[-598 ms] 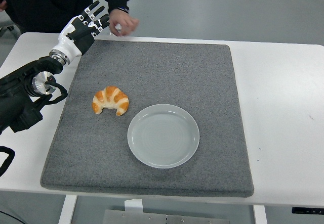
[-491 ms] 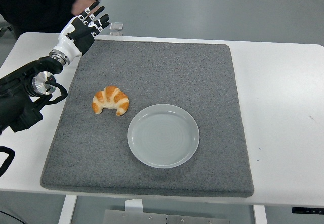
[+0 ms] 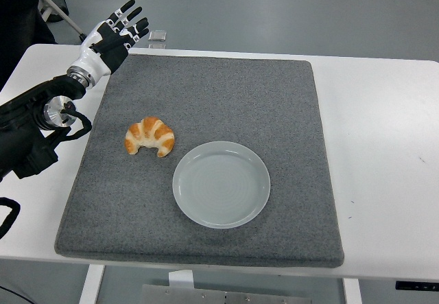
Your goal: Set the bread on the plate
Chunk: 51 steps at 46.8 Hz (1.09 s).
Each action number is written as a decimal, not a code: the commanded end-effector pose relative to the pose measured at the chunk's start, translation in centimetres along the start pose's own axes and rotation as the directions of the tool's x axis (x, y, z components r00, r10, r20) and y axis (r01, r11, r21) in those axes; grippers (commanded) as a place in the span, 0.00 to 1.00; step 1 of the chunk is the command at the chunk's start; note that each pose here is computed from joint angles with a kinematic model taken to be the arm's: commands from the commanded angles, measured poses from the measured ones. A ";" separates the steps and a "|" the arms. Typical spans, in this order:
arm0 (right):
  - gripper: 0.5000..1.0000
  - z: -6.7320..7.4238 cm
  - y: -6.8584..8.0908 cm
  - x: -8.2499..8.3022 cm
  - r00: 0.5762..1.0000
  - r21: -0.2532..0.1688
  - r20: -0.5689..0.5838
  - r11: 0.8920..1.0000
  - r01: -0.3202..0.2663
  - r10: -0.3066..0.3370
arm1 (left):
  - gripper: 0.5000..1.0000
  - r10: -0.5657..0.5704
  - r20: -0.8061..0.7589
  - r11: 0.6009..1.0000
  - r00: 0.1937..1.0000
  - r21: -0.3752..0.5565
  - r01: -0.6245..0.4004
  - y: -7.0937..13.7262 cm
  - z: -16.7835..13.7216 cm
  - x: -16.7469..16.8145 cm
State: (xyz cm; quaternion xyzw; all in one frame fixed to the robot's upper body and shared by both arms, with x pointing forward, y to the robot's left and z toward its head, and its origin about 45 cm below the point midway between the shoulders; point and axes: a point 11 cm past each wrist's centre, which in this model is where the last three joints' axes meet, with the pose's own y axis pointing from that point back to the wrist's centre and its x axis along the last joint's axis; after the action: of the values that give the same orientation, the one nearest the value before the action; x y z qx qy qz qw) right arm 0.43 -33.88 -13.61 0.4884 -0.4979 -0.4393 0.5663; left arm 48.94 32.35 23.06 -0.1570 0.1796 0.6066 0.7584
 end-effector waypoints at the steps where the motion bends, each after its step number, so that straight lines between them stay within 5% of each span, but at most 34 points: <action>1: 0.86 0.0 0.0 0.0 1.000 0.000 -0.002 1.000 0.001 -0.001 | 0.98 0.000 0.000 1.000 1.000 -0.001 0.000 0.0 0.0 0.0; 18: 0.86 0.0 0.0 0.0 1.000 0.000 0.000 1.000 0.000 0.000 | 0.98 -0.004 0.006 1.000 1.000 -0.004 0.004 -0.1 0.5 0.0; 51: 0.86 0.0 0.0 0.0 1.000 0.000 0.000 1.000 0.000 0.000 | 0.97 -0.057 0.266 0.997 0.962 -0.027 0.067 -0.4 9.9 -3.9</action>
State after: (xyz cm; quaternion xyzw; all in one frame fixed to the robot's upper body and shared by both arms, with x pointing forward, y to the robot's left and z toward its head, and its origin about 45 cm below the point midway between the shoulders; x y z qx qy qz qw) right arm 0.43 -33.89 -13.61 0.4882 -0.4980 -0.4392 0.5664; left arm 49.14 33.61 33.07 -0.1029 0.0710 0.6020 0.7886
